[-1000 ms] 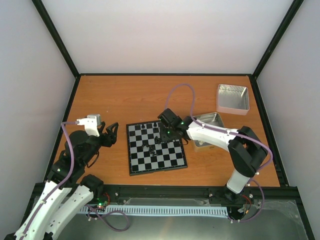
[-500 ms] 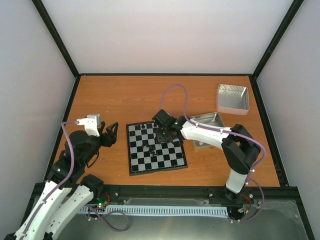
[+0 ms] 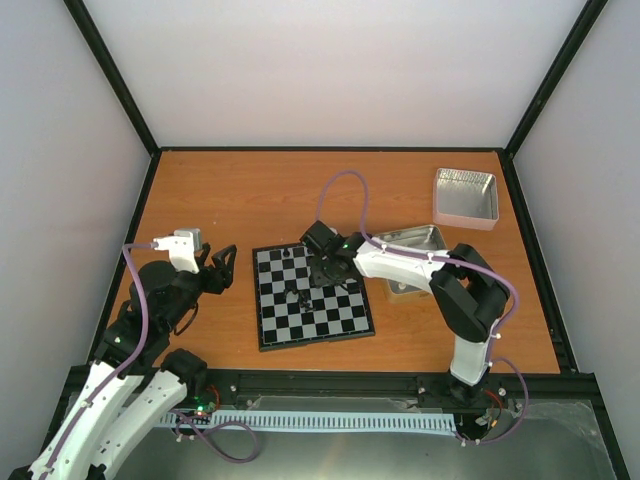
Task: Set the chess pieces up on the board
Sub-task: Pick up the chess piece from the chessboard.
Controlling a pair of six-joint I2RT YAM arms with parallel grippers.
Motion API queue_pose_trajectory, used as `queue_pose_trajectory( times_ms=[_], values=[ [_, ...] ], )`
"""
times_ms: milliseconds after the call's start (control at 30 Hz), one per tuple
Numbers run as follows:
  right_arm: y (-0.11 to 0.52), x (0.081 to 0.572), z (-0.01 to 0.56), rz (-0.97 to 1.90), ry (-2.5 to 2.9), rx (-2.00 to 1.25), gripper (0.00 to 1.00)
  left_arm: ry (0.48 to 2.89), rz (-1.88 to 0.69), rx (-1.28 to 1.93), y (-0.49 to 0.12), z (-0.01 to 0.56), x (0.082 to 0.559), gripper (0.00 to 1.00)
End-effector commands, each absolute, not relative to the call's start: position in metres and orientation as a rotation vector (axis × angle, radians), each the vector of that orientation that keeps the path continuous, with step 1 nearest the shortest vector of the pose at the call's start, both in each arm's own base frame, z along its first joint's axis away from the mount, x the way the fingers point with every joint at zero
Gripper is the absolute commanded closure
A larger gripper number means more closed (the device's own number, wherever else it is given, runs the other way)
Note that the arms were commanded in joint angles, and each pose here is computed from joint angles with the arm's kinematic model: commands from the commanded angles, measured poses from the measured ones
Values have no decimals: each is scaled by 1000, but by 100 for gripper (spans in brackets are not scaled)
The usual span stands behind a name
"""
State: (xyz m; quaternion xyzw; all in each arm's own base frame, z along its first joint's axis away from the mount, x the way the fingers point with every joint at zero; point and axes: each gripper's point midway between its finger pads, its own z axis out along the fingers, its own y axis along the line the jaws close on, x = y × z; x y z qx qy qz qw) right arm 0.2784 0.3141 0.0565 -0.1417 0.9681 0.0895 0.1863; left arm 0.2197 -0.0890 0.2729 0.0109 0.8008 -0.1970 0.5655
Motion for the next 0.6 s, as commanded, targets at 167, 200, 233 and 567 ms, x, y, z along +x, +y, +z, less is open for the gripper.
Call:
queue_pose_trajectory(
  times_ms=[167,200,233,567],
  values=[
    [318,292,75,236,2641,-379,94,1868,-463,7,-87,277,219,32],
    [318,294,79,242,2627,-371,94,1868,-462,7,-87,277,219,32],
    [317,295,85,248,2611,-361,94,1869,-460,4,-86,277,219,32],
    [298,316,109,235,2524,-238,92,1869,-461,3,-86,277,219,32]
  ],
)
